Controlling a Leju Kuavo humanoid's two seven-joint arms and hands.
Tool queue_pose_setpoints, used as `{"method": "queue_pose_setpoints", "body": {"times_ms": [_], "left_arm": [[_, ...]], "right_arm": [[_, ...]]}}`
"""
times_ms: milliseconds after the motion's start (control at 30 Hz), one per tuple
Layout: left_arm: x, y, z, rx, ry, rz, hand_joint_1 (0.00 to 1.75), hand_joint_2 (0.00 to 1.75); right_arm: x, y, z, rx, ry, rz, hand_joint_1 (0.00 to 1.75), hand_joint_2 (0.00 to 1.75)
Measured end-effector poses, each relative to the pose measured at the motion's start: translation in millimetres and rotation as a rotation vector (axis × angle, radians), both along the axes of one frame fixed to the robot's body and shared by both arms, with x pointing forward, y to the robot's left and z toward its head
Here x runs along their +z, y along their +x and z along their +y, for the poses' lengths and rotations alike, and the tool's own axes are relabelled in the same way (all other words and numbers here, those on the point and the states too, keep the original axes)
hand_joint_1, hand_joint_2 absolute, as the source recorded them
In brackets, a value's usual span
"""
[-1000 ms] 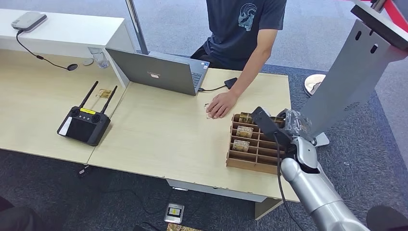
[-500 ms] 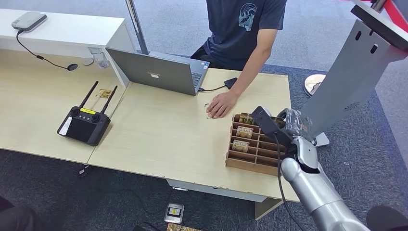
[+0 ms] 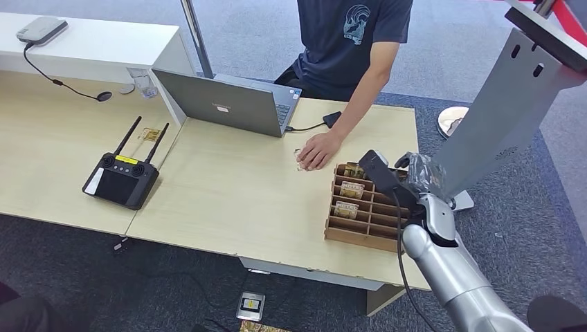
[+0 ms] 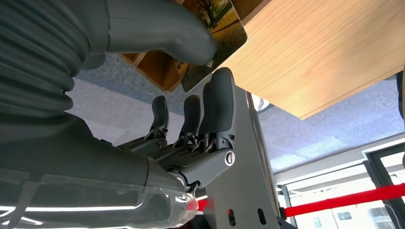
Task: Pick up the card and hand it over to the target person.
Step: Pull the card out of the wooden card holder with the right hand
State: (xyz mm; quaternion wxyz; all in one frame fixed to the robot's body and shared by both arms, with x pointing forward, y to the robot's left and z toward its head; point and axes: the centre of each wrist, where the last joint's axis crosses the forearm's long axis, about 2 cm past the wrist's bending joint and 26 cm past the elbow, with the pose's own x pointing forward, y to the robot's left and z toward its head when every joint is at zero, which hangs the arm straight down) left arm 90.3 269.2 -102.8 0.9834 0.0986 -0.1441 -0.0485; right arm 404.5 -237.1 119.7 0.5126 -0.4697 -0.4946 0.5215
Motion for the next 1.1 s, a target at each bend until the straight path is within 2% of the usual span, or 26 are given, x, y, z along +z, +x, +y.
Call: {"method": "queue_pose_setpoints", "body": {"times_ms": [100,467,633,833,1100], "left_arm": [[-0.1,-0.6,0.2,0.002,0.000,0.001,0.00,0.00],[0.0,0.5,1.1,-0.003,0.001,-0.001,0.00,0.00],[0.0,0.6,1.7,-0.003,0.001,-0.001,0.00,0.00],[-0.1,0.0,2.0,-0.002,0.002,-0.001,0.00,0.00],[-0.2,-0.4,2.3,0.001,0.002,0.000,0.00,0.00]], "right_arm": [[-0.2,0.1,-0.6,-0.003,-0.003,0.006,1.08,1.75],[-5.1,-2.4,-5.5,-0.023,-0.004,0.026,0.96,1.75],[-4.9,-2.2,-5.3,-0.022,-0.003,0.023,0.96,1.75],[0.3,-0.1,-3.8,-0.016,0.007,-0.008,0.86,1.75],[0.8,-0.3,-3.6,-0.015,0.007,-0.010,0.89,1.75]]}}
